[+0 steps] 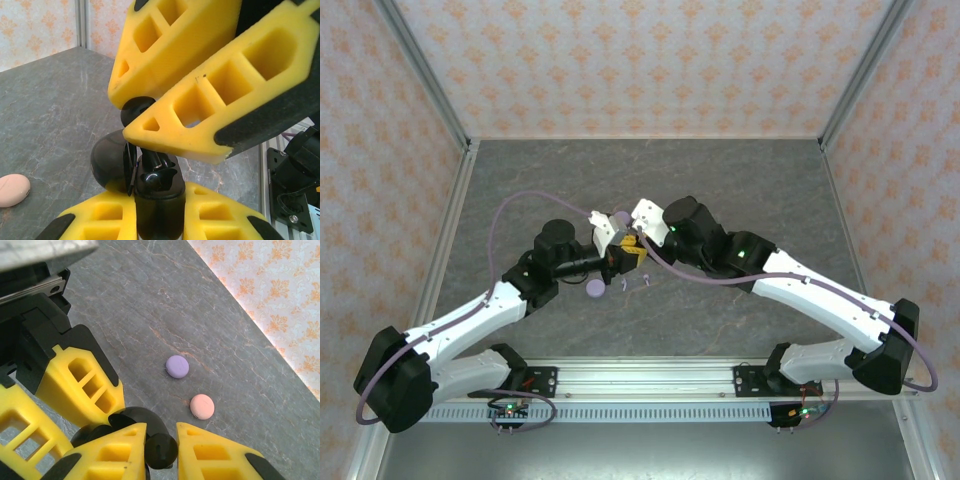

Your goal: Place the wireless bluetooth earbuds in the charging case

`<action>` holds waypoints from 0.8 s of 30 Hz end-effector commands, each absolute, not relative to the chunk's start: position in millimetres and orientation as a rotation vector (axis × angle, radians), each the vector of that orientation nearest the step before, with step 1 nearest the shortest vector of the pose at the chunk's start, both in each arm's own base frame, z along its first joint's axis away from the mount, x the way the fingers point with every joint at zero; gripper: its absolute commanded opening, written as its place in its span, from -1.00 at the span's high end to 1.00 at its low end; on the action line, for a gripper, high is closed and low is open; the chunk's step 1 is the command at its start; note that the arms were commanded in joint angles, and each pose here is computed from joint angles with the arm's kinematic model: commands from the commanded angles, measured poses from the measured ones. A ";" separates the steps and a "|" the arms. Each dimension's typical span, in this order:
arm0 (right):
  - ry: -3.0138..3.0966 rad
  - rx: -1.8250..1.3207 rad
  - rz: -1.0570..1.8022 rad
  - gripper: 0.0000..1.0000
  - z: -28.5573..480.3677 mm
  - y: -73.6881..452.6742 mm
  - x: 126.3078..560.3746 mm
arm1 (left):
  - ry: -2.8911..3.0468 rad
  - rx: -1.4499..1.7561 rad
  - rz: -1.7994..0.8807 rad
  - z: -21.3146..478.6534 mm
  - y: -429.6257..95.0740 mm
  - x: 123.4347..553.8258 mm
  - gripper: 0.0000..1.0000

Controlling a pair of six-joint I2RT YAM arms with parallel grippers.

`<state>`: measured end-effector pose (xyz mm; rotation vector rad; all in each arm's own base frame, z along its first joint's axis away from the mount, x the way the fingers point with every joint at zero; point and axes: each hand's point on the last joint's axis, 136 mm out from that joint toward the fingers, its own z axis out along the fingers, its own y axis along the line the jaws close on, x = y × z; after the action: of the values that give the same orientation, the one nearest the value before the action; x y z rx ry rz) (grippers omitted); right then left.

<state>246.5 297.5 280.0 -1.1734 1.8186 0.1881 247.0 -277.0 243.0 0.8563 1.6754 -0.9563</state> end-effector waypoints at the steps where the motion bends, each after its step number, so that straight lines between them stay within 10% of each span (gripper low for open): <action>1: 1.804 -1.213 0.176 0.62 280.1 297.1 241.3 | 1.595 0.863 -0.964 268.8 -282.3 248.2 1.00; 24: 1.795 -1.257 0.173 0.61 275.0 289.2 232.3 | 1.604 0.859 -0.957 266.0 -282.1 249.7 1.00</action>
<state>241.5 293.1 279.8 -1.2183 1.7949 0.1684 247.0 -276.8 242.2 0.8564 1.6790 -0.9555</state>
